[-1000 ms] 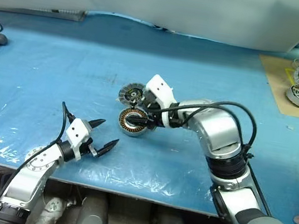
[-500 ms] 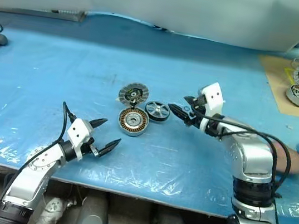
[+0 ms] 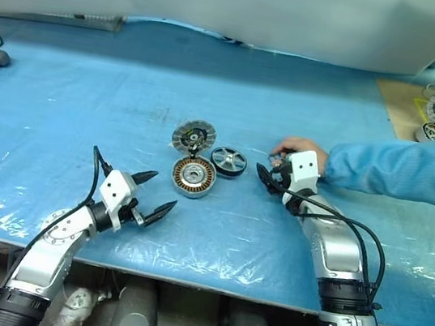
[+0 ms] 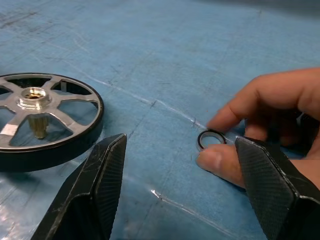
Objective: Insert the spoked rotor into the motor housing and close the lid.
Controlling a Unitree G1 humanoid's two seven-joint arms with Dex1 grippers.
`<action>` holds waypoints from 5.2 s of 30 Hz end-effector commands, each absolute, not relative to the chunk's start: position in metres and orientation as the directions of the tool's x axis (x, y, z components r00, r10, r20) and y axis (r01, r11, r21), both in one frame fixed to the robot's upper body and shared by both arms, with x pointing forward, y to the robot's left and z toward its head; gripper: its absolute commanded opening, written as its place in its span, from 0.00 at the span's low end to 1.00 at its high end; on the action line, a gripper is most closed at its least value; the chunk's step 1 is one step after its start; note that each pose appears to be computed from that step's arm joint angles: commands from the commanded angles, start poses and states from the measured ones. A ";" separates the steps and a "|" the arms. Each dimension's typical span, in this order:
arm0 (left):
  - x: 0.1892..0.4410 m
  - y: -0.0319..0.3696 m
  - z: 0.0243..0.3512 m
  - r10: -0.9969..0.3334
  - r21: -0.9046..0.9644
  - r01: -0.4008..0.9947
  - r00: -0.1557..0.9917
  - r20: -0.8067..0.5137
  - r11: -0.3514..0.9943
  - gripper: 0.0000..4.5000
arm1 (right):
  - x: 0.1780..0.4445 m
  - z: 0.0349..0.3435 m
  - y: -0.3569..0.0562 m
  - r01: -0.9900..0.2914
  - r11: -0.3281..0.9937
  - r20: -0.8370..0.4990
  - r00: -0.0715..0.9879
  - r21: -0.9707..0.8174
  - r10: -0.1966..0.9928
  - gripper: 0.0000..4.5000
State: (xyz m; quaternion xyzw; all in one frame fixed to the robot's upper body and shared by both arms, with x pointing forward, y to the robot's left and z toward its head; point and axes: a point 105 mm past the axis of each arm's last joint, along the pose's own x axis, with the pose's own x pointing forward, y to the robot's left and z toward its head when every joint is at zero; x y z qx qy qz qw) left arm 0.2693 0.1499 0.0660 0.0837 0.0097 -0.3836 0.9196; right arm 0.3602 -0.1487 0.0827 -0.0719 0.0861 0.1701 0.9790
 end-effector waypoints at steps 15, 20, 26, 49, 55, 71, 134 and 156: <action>0.271 0.145 0.081 -0.711 0.174 0.706 0.702 -0.045 0.686 1.00 | 0.366 0.091 -0.151 -0.331 0.937 -0.164 0.936 -0.112 0.311 0.81; 0.273 0.144 0.085 -0.712 0.180 0.707 0.701 -0.043 0.684 1.00 | 0.366 0.091 -0.151 -0.332 0.937 -0.163 0.936 -0.109 0.312 0.81; 0.273 0.145 0.087 -0.715 0.182 0.709 0.698 -0.043 0.681 1.00 | 0.367 0.092 -0.151 -0.334 0.936 -0.163 0.935 -0.111 0.314 0.81; 0.273 0.144 0.082 -0.698 0.183 0.692 0.715 -0.036 0.699 1.00 | 0.425 0.088 -0.124 -0.531 0.835 -0.145 0.846 -0.142 0.513 0.81; 0.274 0.139 0.091 -0.701 0.184 0.693 0.713 -0.029 0.697 1.00 | 0.428 0.083 -0.111 -0.574 0.807 -0.166 0.817 -0.140 0.552 0.81; 0.273 0.131 0.113 -0.687 0.184 0.680 0.726 -0.035 0.709 1.00 | 0.428 0.056 -0.108 -0.581 0.796 -0.277 0.803 -0.170 0.527 0.54; 0.281 0.153 0.059 -0.688 0.154 0.680 0.726 -0.001 0.717 1.00 | 0.321 0.086 -0.003 -0.895 0.439 -0.260 0.444 -0.081 0.857 0.13; 0.289 0.145 0.080 -0.705 0.167 0.695 0.709 0.004 0.700 1.00 | 0.311 0.118 -0.017 -0.886 0.458 -0.208 0.462 -0.069 0.862 0.34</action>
